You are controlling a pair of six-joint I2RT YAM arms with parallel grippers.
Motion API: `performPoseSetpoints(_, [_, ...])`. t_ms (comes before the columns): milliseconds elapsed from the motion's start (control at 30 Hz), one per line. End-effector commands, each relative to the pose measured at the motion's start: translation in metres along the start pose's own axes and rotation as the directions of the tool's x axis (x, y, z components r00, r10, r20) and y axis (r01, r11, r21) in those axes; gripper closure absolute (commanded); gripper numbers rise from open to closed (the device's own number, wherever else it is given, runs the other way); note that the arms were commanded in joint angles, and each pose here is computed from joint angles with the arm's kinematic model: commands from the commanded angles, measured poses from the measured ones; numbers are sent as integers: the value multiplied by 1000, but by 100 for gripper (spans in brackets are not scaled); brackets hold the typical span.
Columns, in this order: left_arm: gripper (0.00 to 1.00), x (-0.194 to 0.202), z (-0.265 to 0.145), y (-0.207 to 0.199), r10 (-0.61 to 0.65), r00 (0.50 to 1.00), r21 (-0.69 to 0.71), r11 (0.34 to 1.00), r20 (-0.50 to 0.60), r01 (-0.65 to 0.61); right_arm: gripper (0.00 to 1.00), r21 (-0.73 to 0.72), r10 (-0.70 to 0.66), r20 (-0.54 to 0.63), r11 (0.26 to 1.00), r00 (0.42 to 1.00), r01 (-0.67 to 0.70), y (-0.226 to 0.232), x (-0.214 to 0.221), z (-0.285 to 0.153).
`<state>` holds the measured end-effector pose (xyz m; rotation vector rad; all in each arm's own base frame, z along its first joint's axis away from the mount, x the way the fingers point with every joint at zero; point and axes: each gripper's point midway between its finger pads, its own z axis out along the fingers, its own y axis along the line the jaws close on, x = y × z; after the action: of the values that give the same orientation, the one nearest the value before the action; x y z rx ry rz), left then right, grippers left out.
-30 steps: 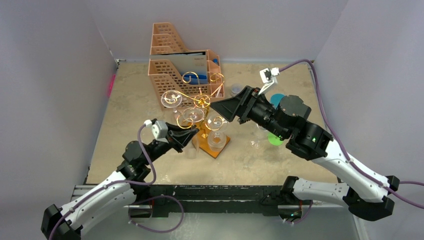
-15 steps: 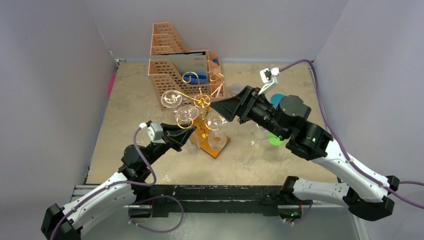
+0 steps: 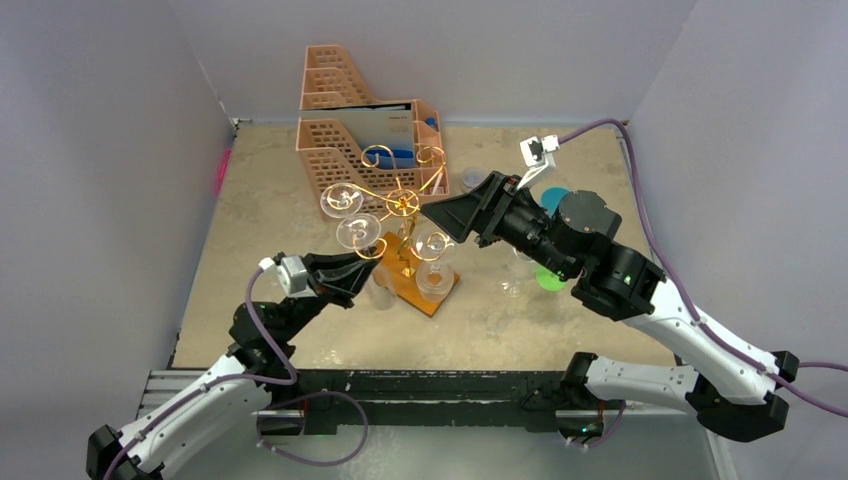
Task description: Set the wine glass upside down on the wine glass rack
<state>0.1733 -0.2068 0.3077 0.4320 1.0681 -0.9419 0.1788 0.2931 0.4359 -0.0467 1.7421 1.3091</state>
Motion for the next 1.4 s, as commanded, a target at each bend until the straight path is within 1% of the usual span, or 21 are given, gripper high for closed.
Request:
performPoseSetpoints(0, [100,-16,-4,-7,40,998,33,999,40,-41,26,5,-6,33,1000,999,6,0,-6,-1])
performPoseSetpoints(133, [100,-17,-5,-16,58,998,82,995,20,-59,26,9,-8,33,1000,999,8,-1,-6,-1])
performPoseSetpoints(300, [100,-2,-1,-27,97,992,168,982,-81,-82,27,11,-8,23,1000,1000,7,-2,-3,-1])
performPoseSetpoints(433, [100,3,5,-29,149,978,203,972,-143,-118,27,22,-9,17,1000,1000,9,-5,-2,-3])
performPoseSetpoints(533, [100,6,11,-28,158,973,212,970,-168,-121,27,31,-8,22,1000,1000,8,-8,-2,-4])
performPoseSetpoints(633, [100,10,16,-21,130,970,165,982,-204,-97,27,33,-5,25,999,1000,5,-9,-2,-5])
performPoseSetpoints(700, [94,16,16,-15,108,964,127,989,-243,-79,27,35,-6,24,999,1000,5,-9,-2,-5])
performPoseSetpoints(767, [87,16,15,-12,100,961,110,991,-257,-74,27,39,-7,20,999,1000,6,-10,-1,-6])
performPoseSetpoints(867, [79,14,13,-10,90,964,86,994,-251,-71,27,52,-11,26,999,1000,9,-13,-2,-7])
performPoseSetpoints(1067, [67,10,5,-8,75,966,56,996,-249,-63,27,62,-20,44,998,999,17,-16,-5,-11])
performPoseSetpoints(1167, [59,3,1,-11,62,966,55,997,-251,-50,27,76,-28,47,997,999,24,-18,-6,-13])
performPoseSetpoints(1267, [55,-2,-3,-13,42,962,45,998,-270,-31,27,109,-45,55,993,997,38,-25,-8,-17])
performPoseSetpoints(1367, [53,-7,-9,-10,10,955,1,1000,-296,-10,27,139,-63,63,989,996,54,-31,-11,-22])
